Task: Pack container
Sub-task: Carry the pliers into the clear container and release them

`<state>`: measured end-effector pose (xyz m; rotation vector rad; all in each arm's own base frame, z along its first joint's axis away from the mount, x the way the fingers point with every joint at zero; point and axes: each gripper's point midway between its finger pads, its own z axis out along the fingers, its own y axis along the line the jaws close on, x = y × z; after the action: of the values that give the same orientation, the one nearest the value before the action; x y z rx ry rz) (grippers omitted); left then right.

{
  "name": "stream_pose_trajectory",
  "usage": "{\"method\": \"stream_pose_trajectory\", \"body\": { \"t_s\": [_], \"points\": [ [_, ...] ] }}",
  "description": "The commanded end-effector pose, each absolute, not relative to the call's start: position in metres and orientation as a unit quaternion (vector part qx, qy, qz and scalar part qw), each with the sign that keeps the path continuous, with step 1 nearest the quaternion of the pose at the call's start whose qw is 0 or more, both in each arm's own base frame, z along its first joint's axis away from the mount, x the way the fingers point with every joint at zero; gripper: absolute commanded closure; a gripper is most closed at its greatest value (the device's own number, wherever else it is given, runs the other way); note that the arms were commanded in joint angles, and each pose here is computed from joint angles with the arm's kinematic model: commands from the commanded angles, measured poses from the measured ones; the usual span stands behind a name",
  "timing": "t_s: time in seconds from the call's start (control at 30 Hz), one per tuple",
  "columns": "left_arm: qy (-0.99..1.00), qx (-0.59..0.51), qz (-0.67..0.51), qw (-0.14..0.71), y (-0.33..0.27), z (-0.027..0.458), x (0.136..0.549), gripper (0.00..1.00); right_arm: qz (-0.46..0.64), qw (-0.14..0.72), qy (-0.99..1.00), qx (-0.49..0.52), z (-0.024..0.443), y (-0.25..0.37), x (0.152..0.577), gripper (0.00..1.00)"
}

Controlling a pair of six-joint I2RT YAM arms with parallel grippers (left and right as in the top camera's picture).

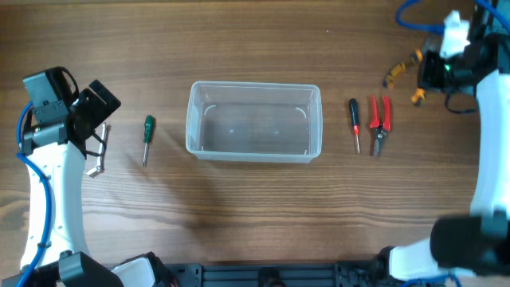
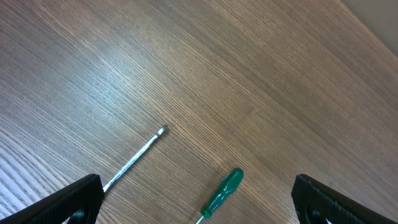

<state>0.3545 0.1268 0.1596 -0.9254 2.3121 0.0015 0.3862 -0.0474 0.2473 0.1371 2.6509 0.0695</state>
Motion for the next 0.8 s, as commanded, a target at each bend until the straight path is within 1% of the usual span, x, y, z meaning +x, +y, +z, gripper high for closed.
{"method": "stream_pose_trajectory", "body": {
  "t_s": [0.0,0.03,0.13,0.2,0.23,0.33,0.37,0.43,0.5,0.6,0.77],
  "points": [
    [0.875,-0.351,0.007,0.332,0.132,0.169,0.358,0.0,0.086,0.291,0.953,0.018,0.289,0.036,0.382,0.96],
    [0.875,-0.351,0.007,0.332,0.132,0.169,0.358,0.0,0.103,0.287,0.952,-0.012,0.288,0.069,0.38,0.96],
    [0.876,-0.351,0.007,0.332,0.132,0.169,0.358,0.0,0.11,0.279,0.948,-0.103,0.276,0.137,0.379,0.96],
    [0.875,-0.351,0.007,0.332,0.132,0.169,0.358,0.0,0.097,0.268,0.929,-0.235,0.258,0.18,0.374,0.96],
    [0.875,-0.351,0.007,0.332,0.132,0.169,0.358,0.0,0.082,0.256,0.908,-0.322,0.244,0.199,0.37,0.96],
    [0.876,-0.351,0.007,0.332,0.132,0.169,0.358,0.0,0.033,0.211,0.801,-0.559,0.2,0.228,0.364,0.96],
    [0.875,-0.351,0.007,0.332,0.132,0.169,0.358,0.0,0.024,0.203,0.774,-0.599,0.189,0.23,0.367,0.96],
    [0.876,-0.351,0.007,0.332,0.132,0.169,0.358,0.0,0.009,0.19,0.732,-0.654,0.168,0.23,0.378,0.96],
    [0.875,-0.351,0.007,0.332,0.132,0.169,0.358,0.0,0.0,0.177,0.71,-0.682,0.154,0.222,0.387,0.96],
    [0.876,-0.351,0.007,0.332,0.132,0.169,0.358,0.0,0.002,0.157,0.697,-0.7,0.132,0.216,0.395,0.96],
    [0.876,-0.351,0.007,0.332,0.132,0.169,0.358,0.0,0.022,0.149,0.691,-0.707,0.114,0.222,0.395,0.96]
  ]
}}
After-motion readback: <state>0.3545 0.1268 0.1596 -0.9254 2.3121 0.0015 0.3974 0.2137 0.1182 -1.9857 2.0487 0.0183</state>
